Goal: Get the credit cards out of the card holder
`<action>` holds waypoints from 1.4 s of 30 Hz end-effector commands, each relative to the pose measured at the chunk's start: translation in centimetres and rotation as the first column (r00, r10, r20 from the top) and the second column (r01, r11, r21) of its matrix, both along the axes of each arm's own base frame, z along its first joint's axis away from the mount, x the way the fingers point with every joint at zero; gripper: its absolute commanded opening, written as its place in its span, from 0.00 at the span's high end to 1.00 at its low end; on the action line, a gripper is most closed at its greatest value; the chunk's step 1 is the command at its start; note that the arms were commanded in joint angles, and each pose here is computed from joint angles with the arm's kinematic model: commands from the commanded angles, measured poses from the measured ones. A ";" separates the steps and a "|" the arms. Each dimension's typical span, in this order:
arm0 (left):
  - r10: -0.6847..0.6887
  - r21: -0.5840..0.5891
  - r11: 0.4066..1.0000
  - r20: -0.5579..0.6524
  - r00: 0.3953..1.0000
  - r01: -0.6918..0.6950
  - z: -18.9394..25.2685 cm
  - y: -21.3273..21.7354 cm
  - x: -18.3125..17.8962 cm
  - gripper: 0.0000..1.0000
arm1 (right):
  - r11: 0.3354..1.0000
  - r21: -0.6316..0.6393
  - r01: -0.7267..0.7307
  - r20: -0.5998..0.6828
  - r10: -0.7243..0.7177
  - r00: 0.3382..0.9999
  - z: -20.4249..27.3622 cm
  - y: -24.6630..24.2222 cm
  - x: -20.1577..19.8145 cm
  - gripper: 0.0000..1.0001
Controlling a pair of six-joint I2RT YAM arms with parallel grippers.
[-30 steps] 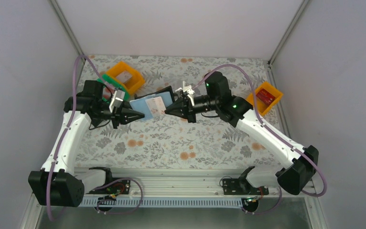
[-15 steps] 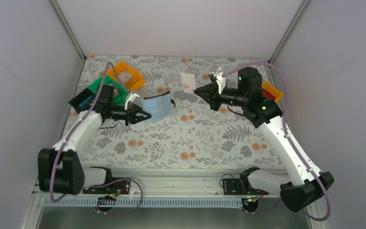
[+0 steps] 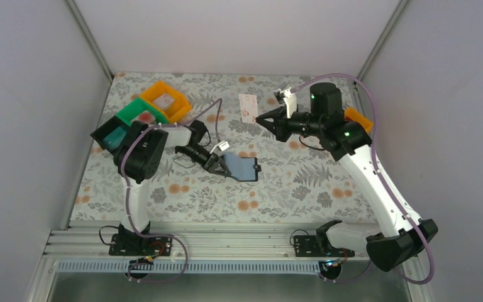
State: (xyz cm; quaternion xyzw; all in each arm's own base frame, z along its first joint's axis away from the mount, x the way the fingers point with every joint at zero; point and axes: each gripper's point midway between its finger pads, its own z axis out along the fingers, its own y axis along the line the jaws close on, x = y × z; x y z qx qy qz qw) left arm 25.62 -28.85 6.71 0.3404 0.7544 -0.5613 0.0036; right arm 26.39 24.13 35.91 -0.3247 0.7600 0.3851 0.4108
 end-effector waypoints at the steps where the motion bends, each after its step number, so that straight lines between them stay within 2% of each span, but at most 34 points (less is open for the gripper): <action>1: 0.049 0.233 0.971 0.051 0.997 -0.060 -3.5 2.3 0.5 0.11 | 0.998 -0.042 0.053 -0.132 -0.058 0.990 -1.9 -0.3 0.7 0.96; 2: 0.061 0.251 0.964 0.100 0.993 -0.084 -3.2 2.9 1.1 0.01 | 0.998 -0.045 0.049 -0.151 -0.055 0.987 -2.2 -0.1 0.8 0.96; 8: 0.060 0.285 0.943 0.368 0.928 -0.174 2.6 5.3 4.1 0.00 | 0.991 -0.098 0.088 -0.227 -0.109 0.968 -3.6 0.4 3.2 0.96; 10: 0.045 0.255 0.950 0.465 0.884 -0.182 6.5 5.3 4.9 0.00 | 0.990 -0.109 0.093 -0.242 -0.118 0.963 -4.0 0.6 3.9 0.96; 13: 0.019 0.214 0.956 0.637 0.771 -0.200 13.4 5.8 5.6 0.00 | 0.991 -0.100 0.084 -0.255 -0.107 0.961 -4.1 1.2 4.2 0.96; 15: -0.011 0.219 0.942 0.775 0.632 -0.253 18.1 7.0 6.4 0.00 | 0.987 -0.129 0.101 -0.249 -0.131 0.960 -4.3 1.6 4.4 0.96; 18: -0.093 0.209 0.925 0.935 0.342 -0.318 24.9 9.4 6.2 0.00 | 0.983 -0.171 0.071 -0.236 -0.111 0.965 -4.2 2.7 3.3 0.96; 19: -0.160 0.226 0.926 0.960 0.229 -0.302 26.4 9.9 5.4 0.00 | 0.985 -0.163 0.050 -0.231 -0.088 0.969 -3.9 3.1 2.7 0.96; 22: -0.306 0.285 0.916 0.951 -0.032 -0.283 28.5 11.7 2.6 0.00 | 0.994 -0.105 -0.010 -0.218 -0.013 0.976 -2.3 4.3 1.1 0.96; 25: -0.394 0.282 0.895 0.863 -0.317 -0.345 30.9 13.6 1.3 0.00 | 0.996 -0.042 -0.076 -0.213 0.065 0.975 -0.9 6.2 -0.9 0.96; 27: -0.447 0.261 0.884 0.719 -0.533 -0.388 32.8 14.5 0.4 0.00 | 0.986 0.015 -0.167 -0.216 0.166 0.962 -0.2 7.9 -2.7 0.96; 29: -0.484 0.240 0.875 0.466 -0.741 -0.421 34.1 15.0 -1.3 0.00 | 0.965 0.090 -0.248 -0.213 0.262 0.941 1.0 9.2 -4.4 0.96; 30: -0.503 0.261 0.858 0.250 -0.827 -0.443 34.3 14.9 -2.2 0.00 | 0.955 0.116 -0.272 -0.216 0.291 0.932 1.5 9.7 -5.0 0.96; 31: -0.492 0.261 0.847 0.055 -0.869 -0.463 34.3 14.5 -3.1 0.00 | 0.948 0.129 -0.291 -0.209 0.313 0.927 2.0 10.1 -5.5 0.96; 32: -0.468 0.252 0.837 -0.132 -0.874 -0.486 34.3 14.1 -4.1 0.00 | 0.944 0.131 -0.303 -0.204 0.325 0.923 2.4 10.5 -5.9 0.96; 34: -0.396 0.212 0.846 -0.366 -0.842 -0.490 35.0 13.2 -6.1 0.00 | 0.939 0.129 -0.320 -0.190 0.340 0.921 2.8 11.3 -6.4 0.96; 38: -0.372 0.227 0.815 -0.502 -0.781 -0.534 34.5 12.9 -6.5 0.00 | 0.914 0.145 -0.378 -0.197 0.401 0.895 2.8 12.9 -7.7 0.96; 42: -0.336 0.269 0.805 -0.528 -0.780 -0.529 32.9 12.5 -6.6 0.00 | 0.891 0.156 -0.427 -0.196 0.452 0.870 3.1 14.6 -8.5 0.96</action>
